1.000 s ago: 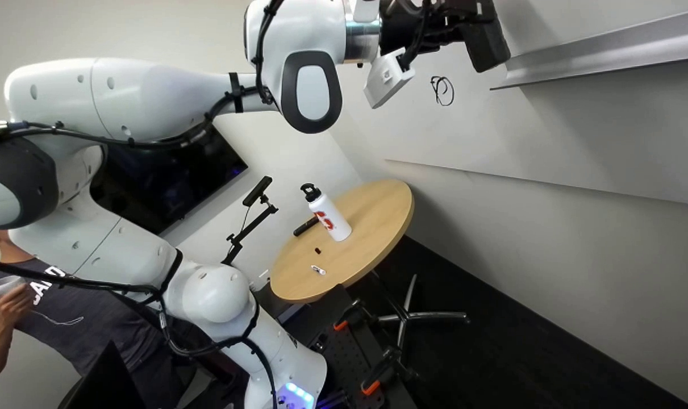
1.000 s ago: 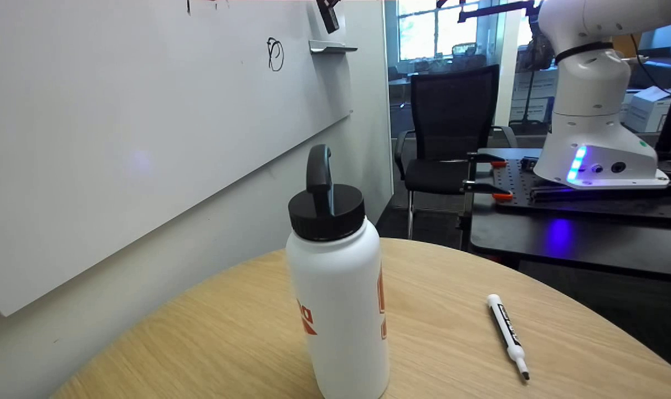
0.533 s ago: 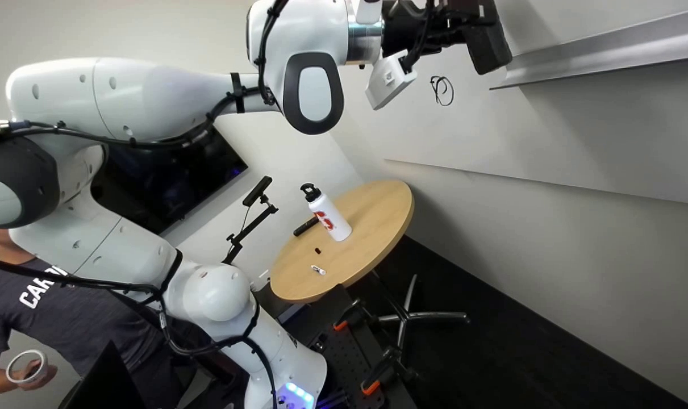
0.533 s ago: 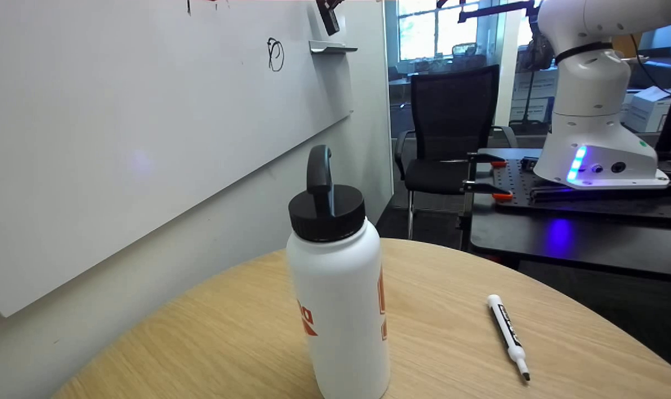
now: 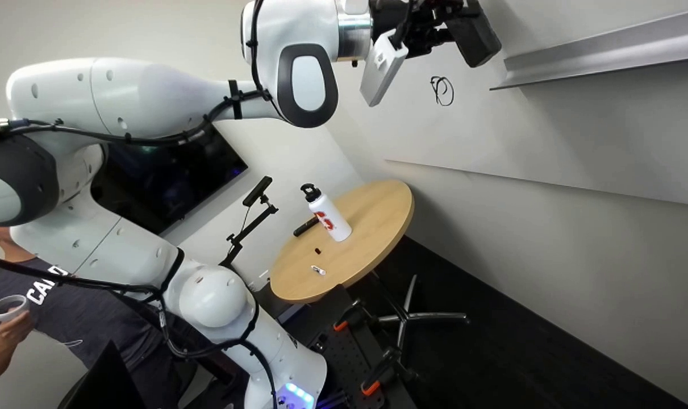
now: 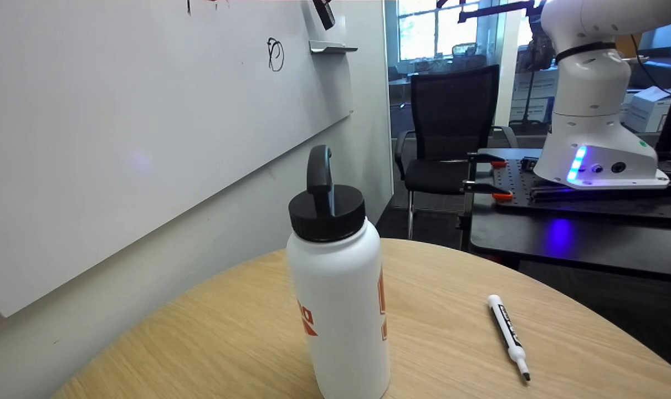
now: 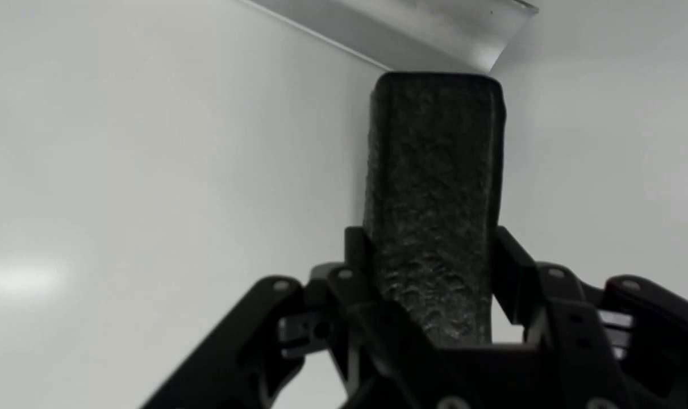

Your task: Get the eraser, wipe the white board with it and put it on the table.

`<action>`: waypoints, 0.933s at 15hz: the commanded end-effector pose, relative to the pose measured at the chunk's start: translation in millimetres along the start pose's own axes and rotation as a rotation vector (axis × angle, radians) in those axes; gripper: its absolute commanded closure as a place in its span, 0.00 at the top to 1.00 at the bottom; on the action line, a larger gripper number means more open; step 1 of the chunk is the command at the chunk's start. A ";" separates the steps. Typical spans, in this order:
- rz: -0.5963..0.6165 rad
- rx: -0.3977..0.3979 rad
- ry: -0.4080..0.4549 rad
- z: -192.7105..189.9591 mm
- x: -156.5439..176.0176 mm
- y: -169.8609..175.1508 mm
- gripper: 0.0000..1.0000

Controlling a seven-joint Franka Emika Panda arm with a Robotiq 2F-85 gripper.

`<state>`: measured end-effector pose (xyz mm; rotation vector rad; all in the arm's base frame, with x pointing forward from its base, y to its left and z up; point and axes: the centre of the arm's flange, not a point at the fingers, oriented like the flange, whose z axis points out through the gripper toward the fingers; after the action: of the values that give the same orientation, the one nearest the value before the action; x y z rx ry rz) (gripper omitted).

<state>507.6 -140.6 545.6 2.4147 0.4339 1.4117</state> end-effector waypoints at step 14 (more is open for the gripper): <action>-0.379 0.024 0.214 -101.8 75.3 -78.7 0.54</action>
<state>445.5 -27.1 619.8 2.0600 0.9094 1.4942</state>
